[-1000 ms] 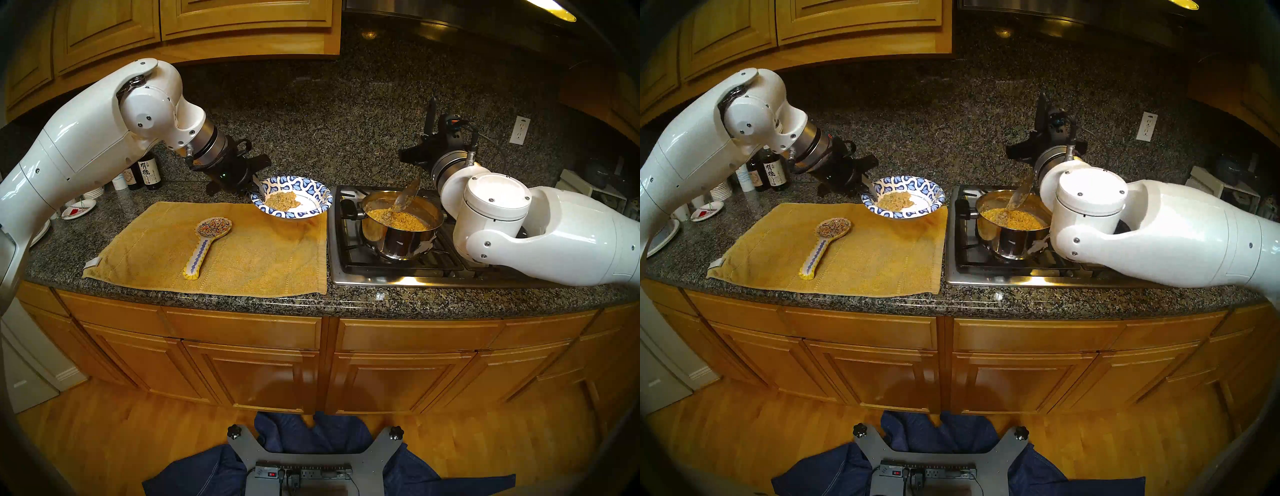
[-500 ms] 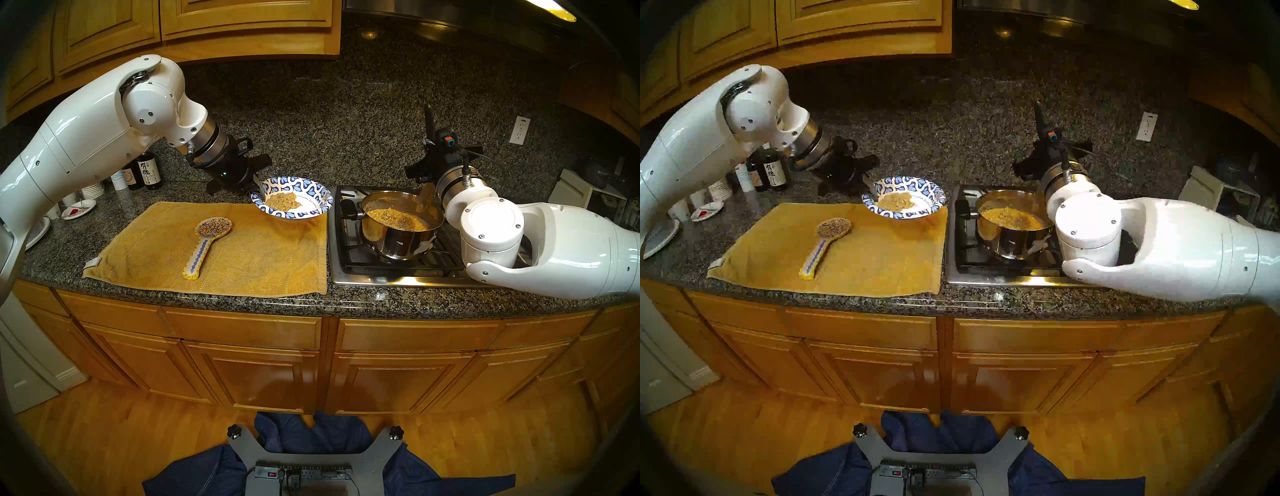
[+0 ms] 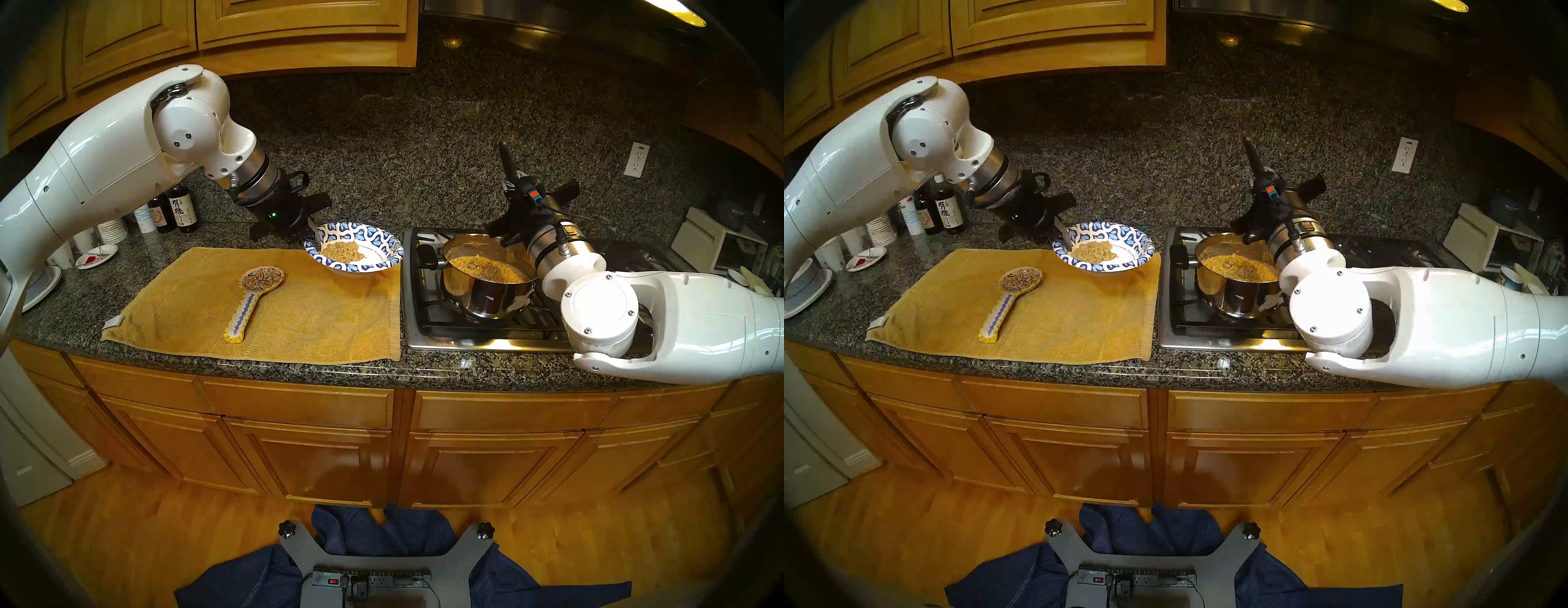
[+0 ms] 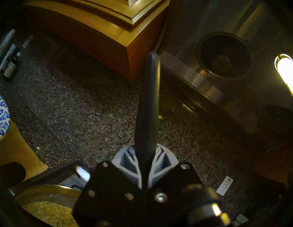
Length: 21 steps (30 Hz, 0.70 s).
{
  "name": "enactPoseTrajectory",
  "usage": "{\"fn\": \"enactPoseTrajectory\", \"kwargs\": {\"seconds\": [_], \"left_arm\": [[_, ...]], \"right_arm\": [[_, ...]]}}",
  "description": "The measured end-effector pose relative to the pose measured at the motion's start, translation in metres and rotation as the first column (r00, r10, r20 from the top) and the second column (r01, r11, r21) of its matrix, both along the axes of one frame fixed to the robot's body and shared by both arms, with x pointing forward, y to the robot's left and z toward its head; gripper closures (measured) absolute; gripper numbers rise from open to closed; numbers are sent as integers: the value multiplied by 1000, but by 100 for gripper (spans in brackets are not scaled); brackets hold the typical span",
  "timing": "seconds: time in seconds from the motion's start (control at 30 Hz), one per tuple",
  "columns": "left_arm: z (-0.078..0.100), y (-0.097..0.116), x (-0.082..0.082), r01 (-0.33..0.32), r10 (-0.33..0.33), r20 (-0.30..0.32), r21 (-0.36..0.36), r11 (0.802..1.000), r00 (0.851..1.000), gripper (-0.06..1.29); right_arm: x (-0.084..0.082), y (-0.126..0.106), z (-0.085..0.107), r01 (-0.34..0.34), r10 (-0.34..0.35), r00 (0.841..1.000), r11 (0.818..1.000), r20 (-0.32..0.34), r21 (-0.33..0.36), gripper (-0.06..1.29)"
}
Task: Scoop oatmeal into bowl
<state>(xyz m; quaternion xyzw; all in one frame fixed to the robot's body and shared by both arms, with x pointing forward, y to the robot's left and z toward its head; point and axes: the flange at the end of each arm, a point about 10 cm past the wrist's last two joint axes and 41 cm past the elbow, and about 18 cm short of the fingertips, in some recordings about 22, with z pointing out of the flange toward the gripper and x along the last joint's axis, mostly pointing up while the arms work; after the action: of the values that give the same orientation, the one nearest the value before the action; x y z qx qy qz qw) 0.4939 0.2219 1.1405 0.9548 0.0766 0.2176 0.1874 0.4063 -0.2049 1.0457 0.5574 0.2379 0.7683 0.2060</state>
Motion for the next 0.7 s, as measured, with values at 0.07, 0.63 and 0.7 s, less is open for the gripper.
{"fn": "enactPoseTrajectory", "kwargs": {"seconds": [0.07, 0.63, 0.7], "left_arm": [[0, 0, 0, -4, 4, -2, 6, 1000, 1000, 125], [7, 2, 2, -29, 29, 5, 69, 997, 1000, 125], [8, 2, 2, -31, 31, 6, 74, 997, 1000, 125]], "right_arm": [[-1, 0, -3, -11, 11, 1000, 1000, -2, -8, 126], [-1, -8, -21, -40, 40, 999, 998, 0, -54, 126], [0, -8, -22, -42, 42, 999, 997, 0, -59, 126]]}}
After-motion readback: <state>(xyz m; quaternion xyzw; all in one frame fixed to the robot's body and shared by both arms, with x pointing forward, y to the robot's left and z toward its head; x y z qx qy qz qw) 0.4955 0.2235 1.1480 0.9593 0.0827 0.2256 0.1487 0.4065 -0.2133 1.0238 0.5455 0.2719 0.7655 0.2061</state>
